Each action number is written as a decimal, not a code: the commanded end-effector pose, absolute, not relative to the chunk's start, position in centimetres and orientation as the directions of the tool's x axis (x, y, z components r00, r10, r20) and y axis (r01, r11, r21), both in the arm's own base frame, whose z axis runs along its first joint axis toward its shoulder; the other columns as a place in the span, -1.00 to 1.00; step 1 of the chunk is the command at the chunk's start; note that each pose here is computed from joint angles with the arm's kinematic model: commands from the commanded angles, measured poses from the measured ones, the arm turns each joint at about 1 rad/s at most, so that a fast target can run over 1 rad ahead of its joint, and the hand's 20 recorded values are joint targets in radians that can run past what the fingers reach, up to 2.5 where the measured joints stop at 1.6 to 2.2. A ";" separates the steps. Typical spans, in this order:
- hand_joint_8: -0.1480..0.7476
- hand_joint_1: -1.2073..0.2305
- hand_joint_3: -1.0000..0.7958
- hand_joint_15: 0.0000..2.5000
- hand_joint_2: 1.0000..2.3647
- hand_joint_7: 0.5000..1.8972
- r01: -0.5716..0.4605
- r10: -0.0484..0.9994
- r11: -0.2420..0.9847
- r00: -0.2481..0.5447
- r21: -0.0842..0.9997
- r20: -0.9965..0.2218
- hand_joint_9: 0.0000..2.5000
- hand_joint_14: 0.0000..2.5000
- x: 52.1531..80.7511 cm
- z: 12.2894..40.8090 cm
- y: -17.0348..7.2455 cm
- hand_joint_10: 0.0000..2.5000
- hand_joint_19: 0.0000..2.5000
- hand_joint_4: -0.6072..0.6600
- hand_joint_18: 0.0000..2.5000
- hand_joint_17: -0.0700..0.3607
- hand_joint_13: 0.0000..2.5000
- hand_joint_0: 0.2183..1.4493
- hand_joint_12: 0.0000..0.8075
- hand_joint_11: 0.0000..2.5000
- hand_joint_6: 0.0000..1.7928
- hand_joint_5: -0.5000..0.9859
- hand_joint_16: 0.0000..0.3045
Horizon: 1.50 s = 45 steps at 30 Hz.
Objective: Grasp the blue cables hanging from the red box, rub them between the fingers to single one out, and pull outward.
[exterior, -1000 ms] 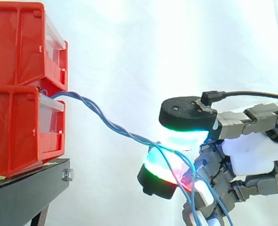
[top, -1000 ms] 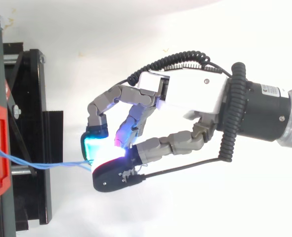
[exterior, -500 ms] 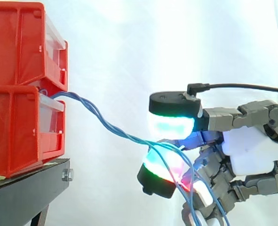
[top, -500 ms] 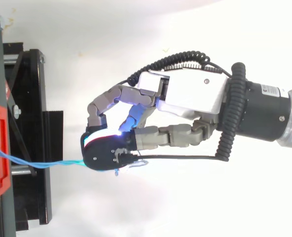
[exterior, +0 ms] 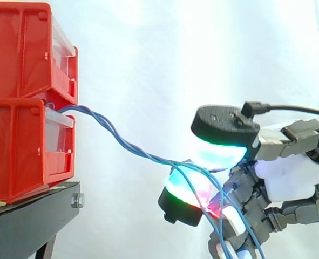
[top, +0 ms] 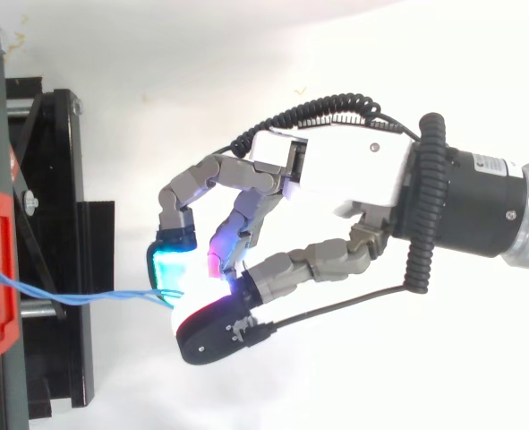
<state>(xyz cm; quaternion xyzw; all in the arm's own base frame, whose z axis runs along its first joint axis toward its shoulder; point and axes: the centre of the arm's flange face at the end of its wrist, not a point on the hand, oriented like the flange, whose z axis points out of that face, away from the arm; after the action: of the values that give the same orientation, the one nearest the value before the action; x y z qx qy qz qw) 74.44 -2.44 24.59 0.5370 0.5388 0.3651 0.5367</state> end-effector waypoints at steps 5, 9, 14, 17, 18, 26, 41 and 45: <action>-0.16 -0.49 -0.17 -0.46 -0.98 -0.10 0.187 0.971 0.155 0.153 0.970 -0.184 -0.09 -0.98 74.4 24.6 -2.4 -0.98 -0.48 0.01 -0.32 -0.23 -0.21 -0.34 -0.20 -0.37 0.00 -0.50 -0.72; -0.06 -0.37 -0.09 -0.48 -0.99 -0.18 0.186 0.971 0.155 0.151 0.970 -0.184 -0.05 -0.98 74.4 24.6 -2.3 -0.98 -0.51 0.03 -0.25 -0.12 -0.18 -0.39 -0.11 -0.41 0.01 -0.49 -0.65; -0.01 -0.16 -0.09 -0.50 -0.99 -0.20 0.185 0.971 0.155 0.152 0.970 -0.184 -0.03 -0.98 74.5 24.7 -2.3 -0.99 -0.52 0.08 -0.22 -0.06 -0.16 -0.42 -0.04 -0.43 -0.01 -0.48 -0.61; 0.00 -0.08 -0.10 -0.49 -0.99 -0.19 0.186 0.971 0.155 0.151 0.970 -0.184 -0.04 -0.98 74.4 24.6 -2.3 -0.99 -0.51 0.07 -0.23 -0.06 -0.17 -0.42 -0.04 -0.43 -0.01 -0.48 -0.61; 0.00 -0.08 -0.10 -0.50 -0.99 -0.18 0.186 0.971 0.155 0.151 0.970 -0.184 -0.04 -0.98 74.4 24.6 -2.3 -0.98 -0.51 0.08 -0.23 -0.06 -0.17 -0.42 -0.04 -0.44 -0.02 -0.48 -0.61; -0.03 -0.38 0.04 -0.49 -0.98 -0.23 0.187 0.971 0.155 0.153 0.970 -0.184 -0.09 -0.98 74.4 24.6 -2.4 -0.98 -0.52 0.05 -0.27 -0.12 -0.21 -0.37 -0.09 -0.39 0.01 -0.51 -0.65; 0.00 -0.22 0.06 -0.54 -1.00 -0.20 0.183 0.972 0.150 0.153 0.972 -0.179 -0.06 -0.98 74.5 24.8 -2.3 -0.99 -0.55 0.09 -0.25 -0.04 -0.22 -0.42 -0.02 -0.47 -0.02 -0.49 -0.60; -0.03 -0.32 0.08 -0.53 -0.99 -0.25 0.184 0.972 0.149 0.153 0.972 -0.178 -0.09 -0.98 74.5 24.7 -2.3 -0.99 -0.54 0.10 -0.28 -0.07 -0.25 -0.40 -0.06 -0.44 -0.01 -0.51 -0.62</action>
<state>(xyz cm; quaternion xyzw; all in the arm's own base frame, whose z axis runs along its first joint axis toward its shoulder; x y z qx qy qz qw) 74.49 -2.30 24.75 0.5379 0.5366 0.3684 0.5356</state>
